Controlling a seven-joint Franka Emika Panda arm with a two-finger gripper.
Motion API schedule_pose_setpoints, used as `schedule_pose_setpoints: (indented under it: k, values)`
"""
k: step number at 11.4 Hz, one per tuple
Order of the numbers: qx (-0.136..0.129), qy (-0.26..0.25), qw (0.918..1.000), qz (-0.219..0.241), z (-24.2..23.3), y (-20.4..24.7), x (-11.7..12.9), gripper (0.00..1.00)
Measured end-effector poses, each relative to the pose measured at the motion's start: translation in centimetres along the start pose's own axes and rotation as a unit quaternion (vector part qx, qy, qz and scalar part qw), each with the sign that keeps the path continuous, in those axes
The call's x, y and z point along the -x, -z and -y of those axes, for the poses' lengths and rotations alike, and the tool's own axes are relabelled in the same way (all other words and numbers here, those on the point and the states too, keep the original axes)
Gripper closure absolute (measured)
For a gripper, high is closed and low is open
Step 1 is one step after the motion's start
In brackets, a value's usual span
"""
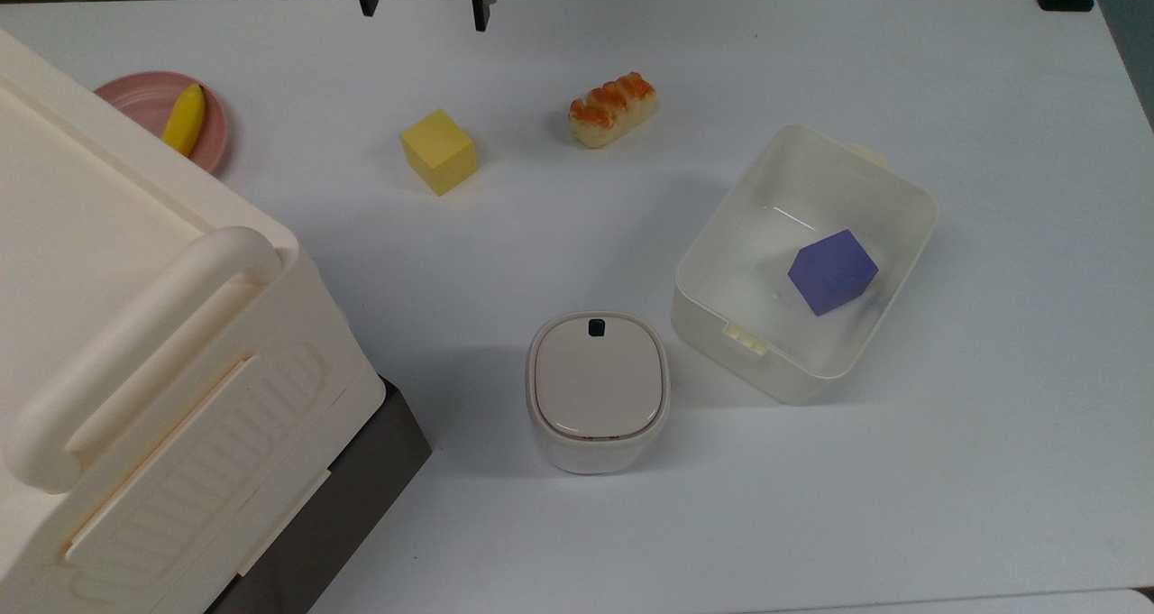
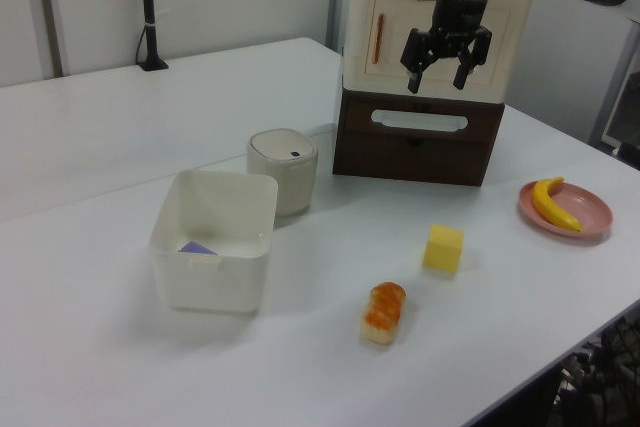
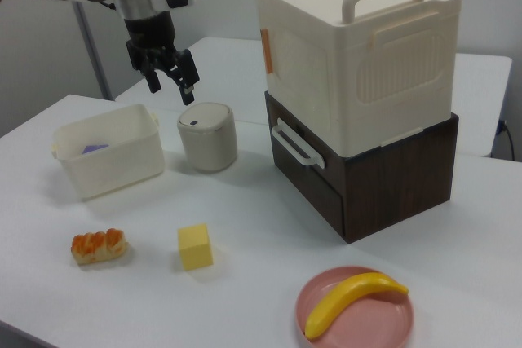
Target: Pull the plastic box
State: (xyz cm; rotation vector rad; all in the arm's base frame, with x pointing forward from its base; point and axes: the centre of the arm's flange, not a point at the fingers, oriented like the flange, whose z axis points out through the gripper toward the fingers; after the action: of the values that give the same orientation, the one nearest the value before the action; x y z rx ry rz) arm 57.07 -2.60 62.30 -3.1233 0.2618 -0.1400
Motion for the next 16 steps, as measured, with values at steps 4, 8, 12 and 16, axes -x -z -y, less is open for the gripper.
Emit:
schedule_pose_setpoints:
  k: [4, 8, 12, 16]
  values:
    - [0.000, 0.001, 1.0000, 0.001, 0.1, -0.1, 0.0, 0.00]
    - [0.000, 0.008, 1.0000, 0.001, 0.3, -0.1, 0.0, 0.00]
    - [-0.003, 0.171, 0.9852, 0.008, 3.1, -0.9, 0.2, 0.00]
    - [-0.012, 0.354, 0.9353, 0.002, 10.1, -5.5, -0.9, 0.00]
